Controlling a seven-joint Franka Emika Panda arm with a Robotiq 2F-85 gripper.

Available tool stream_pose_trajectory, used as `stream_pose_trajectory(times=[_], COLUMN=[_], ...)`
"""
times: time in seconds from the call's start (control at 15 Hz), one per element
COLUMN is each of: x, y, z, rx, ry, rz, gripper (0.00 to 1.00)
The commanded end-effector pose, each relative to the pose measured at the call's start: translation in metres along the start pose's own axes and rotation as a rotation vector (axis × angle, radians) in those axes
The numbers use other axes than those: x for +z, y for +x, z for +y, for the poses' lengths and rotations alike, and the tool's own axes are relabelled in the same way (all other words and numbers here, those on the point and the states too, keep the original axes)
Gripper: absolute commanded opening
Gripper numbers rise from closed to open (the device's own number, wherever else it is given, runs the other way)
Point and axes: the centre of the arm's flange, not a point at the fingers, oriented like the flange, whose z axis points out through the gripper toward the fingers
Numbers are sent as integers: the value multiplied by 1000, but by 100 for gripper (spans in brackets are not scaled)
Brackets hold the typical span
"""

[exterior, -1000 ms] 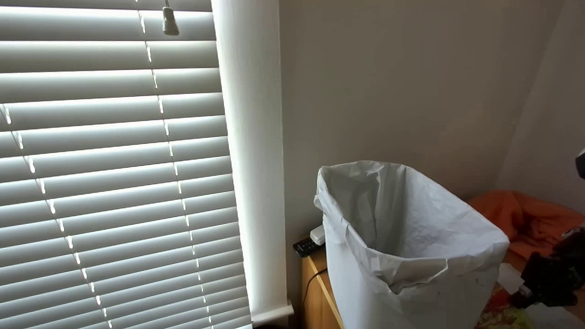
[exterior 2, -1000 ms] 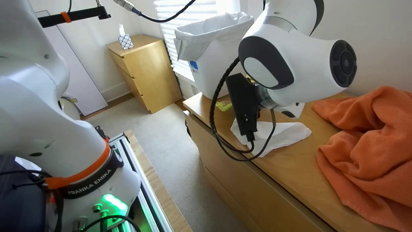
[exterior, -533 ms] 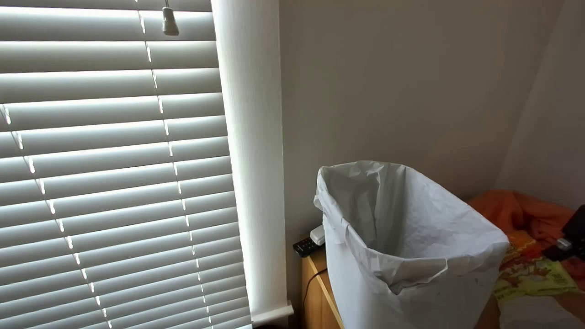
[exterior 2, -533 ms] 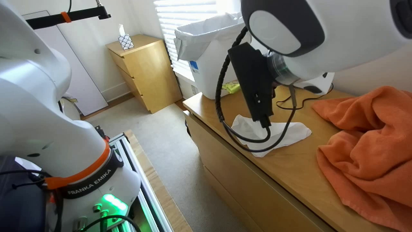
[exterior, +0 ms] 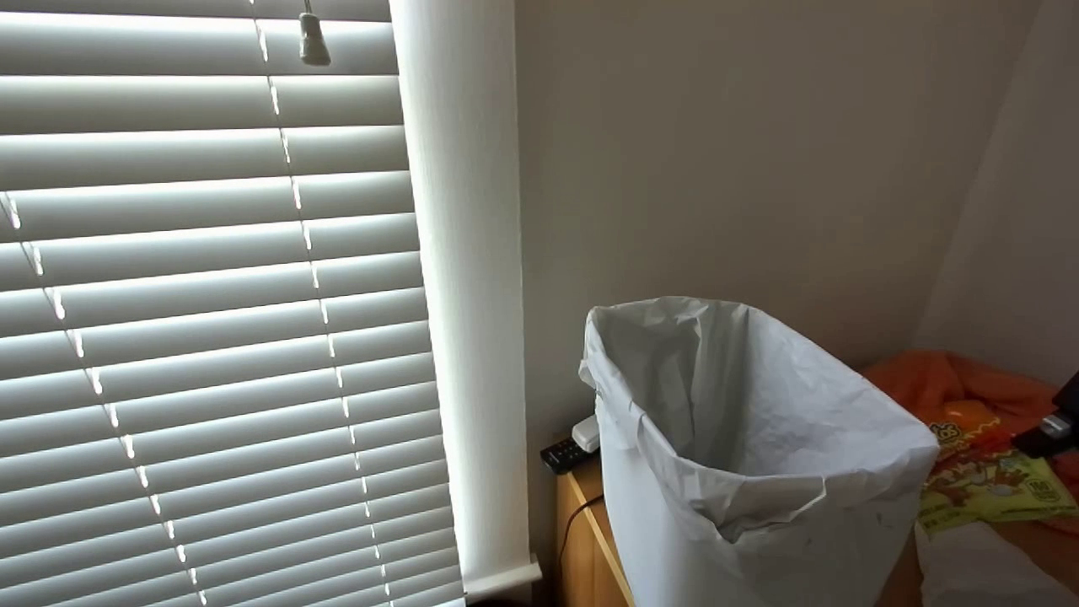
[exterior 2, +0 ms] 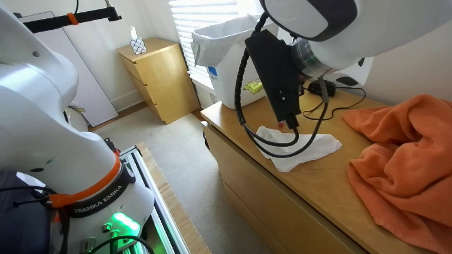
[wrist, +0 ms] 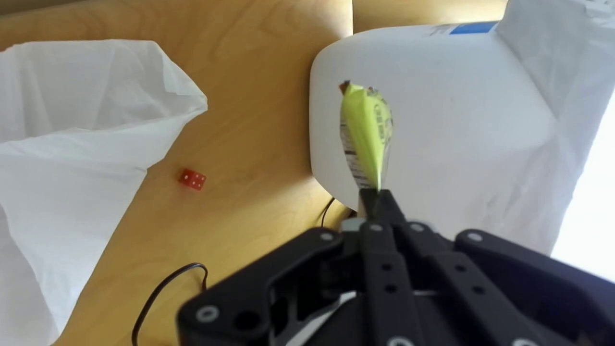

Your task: Put the orange packet in the white bin

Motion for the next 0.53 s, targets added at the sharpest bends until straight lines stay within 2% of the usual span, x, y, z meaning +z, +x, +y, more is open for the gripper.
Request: stream_pose_trajectory(times=[0.0,0.2,0.47], x=[-32,-57,-82], y=[6,14,18], z=[-22,-47,-89], rx=[-72,-119,-189], ry=[-16,-10,42], rz=[40,85,97], gripper=[0,0,0])
